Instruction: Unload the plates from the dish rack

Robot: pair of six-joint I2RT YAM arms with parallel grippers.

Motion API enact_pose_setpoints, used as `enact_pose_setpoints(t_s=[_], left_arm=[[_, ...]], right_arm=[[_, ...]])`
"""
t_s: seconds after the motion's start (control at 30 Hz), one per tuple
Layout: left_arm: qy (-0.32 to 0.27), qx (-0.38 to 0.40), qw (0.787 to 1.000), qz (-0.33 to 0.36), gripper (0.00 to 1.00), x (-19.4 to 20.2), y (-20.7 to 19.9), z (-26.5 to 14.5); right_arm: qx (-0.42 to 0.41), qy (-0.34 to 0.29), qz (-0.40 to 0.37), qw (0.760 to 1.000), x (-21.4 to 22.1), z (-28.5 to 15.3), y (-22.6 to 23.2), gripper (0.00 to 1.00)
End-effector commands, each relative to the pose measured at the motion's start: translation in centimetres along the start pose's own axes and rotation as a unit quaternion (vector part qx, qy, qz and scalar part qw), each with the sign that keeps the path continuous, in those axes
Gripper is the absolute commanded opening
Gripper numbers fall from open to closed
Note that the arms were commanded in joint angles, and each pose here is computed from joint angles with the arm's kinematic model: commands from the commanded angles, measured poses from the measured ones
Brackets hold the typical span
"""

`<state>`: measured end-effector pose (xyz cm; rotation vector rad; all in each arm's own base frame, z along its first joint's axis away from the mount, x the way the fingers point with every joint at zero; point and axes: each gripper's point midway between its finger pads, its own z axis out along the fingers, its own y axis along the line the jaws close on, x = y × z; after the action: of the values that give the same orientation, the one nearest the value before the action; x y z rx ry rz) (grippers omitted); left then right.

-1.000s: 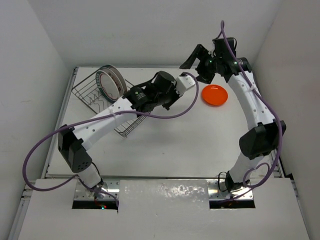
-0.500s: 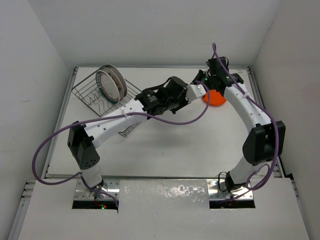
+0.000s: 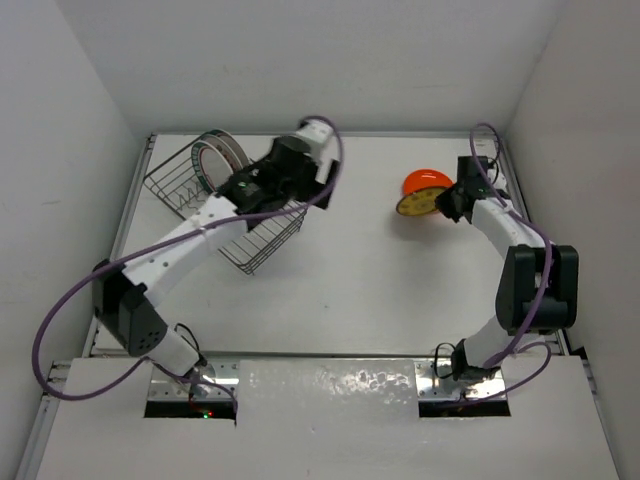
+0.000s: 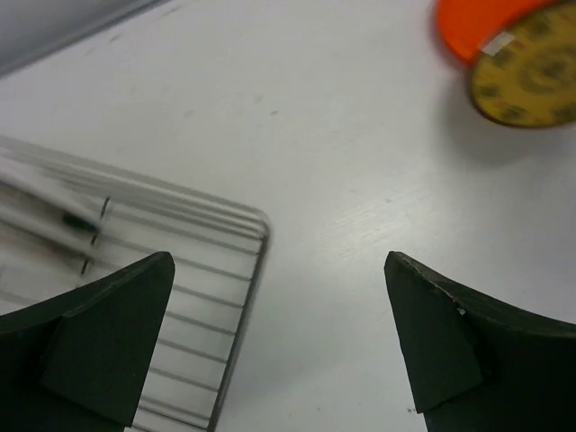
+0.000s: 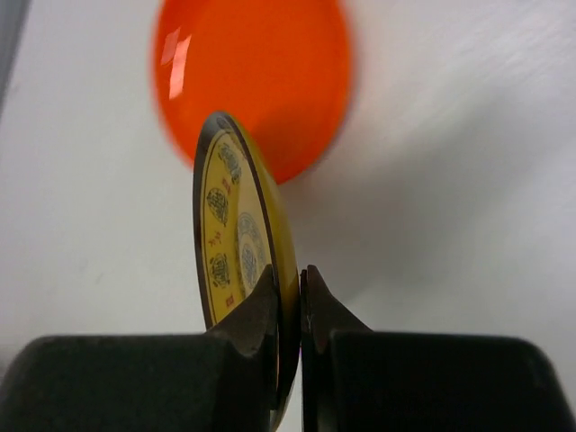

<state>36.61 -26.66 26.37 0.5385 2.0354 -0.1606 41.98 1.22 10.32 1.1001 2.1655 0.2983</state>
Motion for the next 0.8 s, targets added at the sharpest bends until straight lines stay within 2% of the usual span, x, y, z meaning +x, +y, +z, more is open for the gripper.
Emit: enact_pose_setpoints(t_s=[0.0,0.1,0.3,0.4,0.53,0.63,0.67,0.73,0.77], left_arm=[[-0.044,0.004,0.986,-0.16,1.0,-1.8,4.1,-3.2],[-0.041,0.031,0.989,-0.141,1.0,-1.5,3.6,-5.1],[-0.026,-0.002,0.989,-0.147,1.0,1.3,4.8,-6.4],[-0.012,-0.014,0.987,-0.158,1.0,2.9,5.1,-6.2],[0.0,-0.025,0.985,-0.169,1.0,4.0,5.3,-6.0],[0.005,-0.048,0.982,-0.182,1.0,4.6,6.0,-5.9],[0.009,-0.065,0.979,-0.194,1.0,5.0,6.7,-5.8],[0.01,-0.107,0.971,-0.214,1.0,5.4,8.3,-5.8],[0.016,-0.129,0.962,-0.241,1.0,6.0,9.6,-5.8]], right_arm=[[0.011,-0.176,0.073,0.982,-7.1,0.8,-0.5,0.0],[-0.004,-0.198,0.104,0.975,-7.8,2.7,-1.9,0.0],[0.011,-0.185,0.127,0.974,-7.6,5.7,-3.5,0.0],[0.003,-0.168,0.126,0.978,-7.5,7.1,-2.5,0.03],[-0.012,-0.114,0.126,0.985,-5.6,10.3,-1.7,0.28],[-0.021,-0.07,0.1,0.992,-4.9,11.7,-0.2,0.65],[-0.003,-0.059,0.093,0.994,-4.7,11.6,-0.3,0.86],[0.087,-0.015,0.073,0.993,-3.3,10.3,-2.4,0.99],[0.111,-0.007,0.06,0.992,-3.1,9.6,-3.2,0.99]])
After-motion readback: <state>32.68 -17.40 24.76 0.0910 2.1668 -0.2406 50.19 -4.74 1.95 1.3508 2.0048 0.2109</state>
